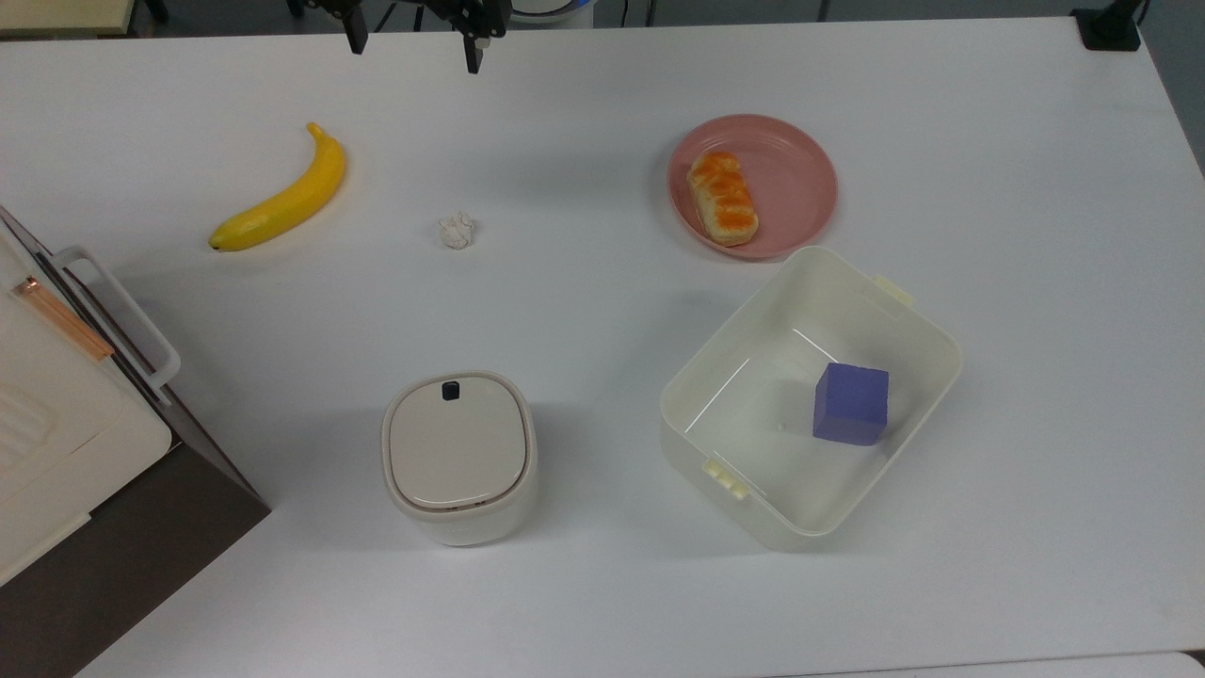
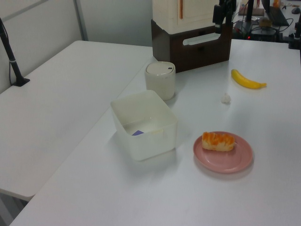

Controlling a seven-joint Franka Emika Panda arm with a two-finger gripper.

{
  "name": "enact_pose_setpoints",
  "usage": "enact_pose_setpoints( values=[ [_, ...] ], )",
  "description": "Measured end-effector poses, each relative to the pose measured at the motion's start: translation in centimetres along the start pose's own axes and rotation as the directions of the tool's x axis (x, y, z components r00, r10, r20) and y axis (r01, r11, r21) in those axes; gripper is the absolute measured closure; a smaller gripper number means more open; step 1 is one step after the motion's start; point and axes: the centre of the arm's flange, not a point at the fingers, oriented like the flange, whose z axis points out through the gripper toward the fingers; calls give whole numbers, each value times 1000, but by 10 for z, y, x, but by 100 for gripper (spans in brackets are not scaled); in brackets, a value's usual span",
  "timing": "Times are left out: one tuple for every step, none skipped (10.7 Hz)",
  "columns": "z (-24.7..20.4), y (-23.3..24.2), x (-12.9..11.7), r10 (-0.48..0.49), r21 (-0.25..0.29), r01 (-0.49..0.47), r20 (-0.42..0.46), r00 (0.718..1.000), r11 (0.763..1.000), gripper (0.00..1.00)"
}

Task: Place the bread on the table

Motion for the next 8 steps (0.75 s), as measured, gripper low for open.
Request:
enact_pose_setpoints(
  values=[
    [-1,1,0,-10,1,10,0,1000,1000,0],
    [-1,1,-1,-17,1,17,0,1000,1000,0],
    [-1,1,-1,-19,1,19,-1,1000,1000,0],
    [-1,1,-1,-20,2,20,-1,1000,1000,0],
    [-1,1,-1,-20,2,20,-1,1000,1000,0],
    [-1,1,-1,-20,2,20,-1,1000,1000,0],
    [-1,1,-1,-20,2,20,0,1000,1000,0],
    [-1,1,-1,-21,1,21,1,1000,1000,0]
  ],
)
